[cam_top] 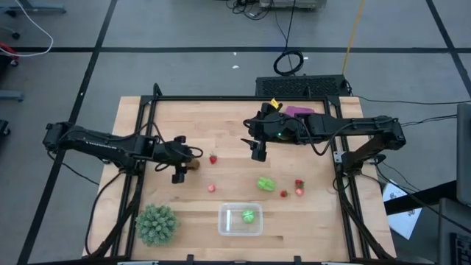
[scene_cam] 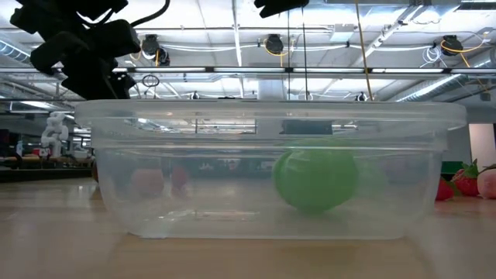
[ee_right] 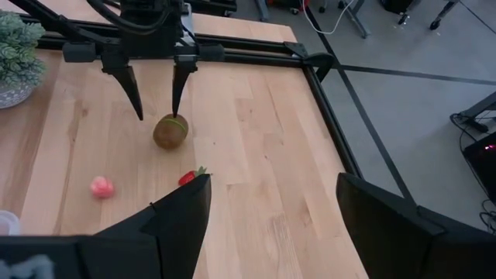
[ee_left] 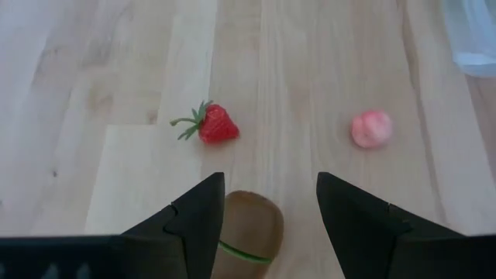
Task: Pick and placing Produce into tupperware
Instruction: Put the brown kiwi into the transparent bin
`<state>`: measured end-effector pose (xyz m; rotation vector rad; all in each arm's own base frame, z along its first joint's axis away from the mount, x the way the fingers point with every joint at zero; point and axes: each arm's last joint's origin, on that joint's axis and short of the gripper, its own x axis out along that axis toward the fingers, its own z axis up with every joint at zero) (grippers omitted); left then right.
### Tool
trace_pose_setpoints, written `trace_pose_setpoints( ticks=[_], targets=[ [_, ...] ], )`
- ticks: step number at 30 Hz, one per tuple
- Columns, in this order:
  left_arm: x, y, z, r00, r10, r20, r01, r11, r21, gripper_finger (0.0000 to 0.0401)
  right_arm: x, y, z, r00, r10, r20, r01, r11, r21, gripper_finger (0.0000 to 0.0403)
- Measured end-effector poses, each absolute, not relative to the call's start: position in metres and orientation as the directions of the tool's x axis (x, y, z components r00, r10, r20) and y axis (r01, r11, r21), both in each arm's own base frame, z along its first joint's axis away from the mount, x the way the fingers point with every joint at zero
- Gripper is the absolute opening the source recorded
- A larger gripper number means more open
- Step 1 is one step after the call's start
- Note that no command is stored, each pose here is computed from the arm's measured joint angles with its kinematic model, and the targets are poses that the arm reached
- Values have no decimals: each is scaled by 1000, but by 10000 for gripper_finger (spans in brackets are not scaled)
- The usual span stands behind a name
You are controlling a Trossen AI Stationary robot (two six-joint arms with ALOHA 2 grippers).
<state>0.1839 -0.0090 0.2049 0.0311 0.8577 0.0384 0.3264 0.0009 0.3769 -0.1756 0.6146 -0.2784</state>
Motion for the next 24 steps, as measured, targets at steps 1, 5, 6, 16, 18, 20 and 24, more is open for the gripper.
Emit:
trace_pose_setpoints(
  ticks=[1,5,6,16,18,20,24],
  targets=[
    [184,-9,205,653,46,-756,-29,999,36,212,326,1,377,781,-308,-543,205,948,-244,267],
    [181,-8,203,626,65,-777,-55,998,39,212,326,1,377,782,-308,-542,205,948,-244,267],
    [180,-8,202,615,73,-785,-58,997,48,212,326,1,377,782,-308,-542,205,948,-244,267],
    [178,-7,200,588,103,-802,-41,994,98,225,326,1,377,782,-308,-542,205,948,-243,267],
    [177,-7,200,585,104,-804,-45,994,96,240,326,1,377,782,-308,-542,205,948,-243,267],
    [177,-7,199,579,118,-807,-54,993,107,260,326,1,377,782,-308,-542,205,948,-243,267],
    [176,-5,199,570,161,-806,-56,986,157,301,326,1,377,782,-307,-542,204,948,-243,267]
  ],
)
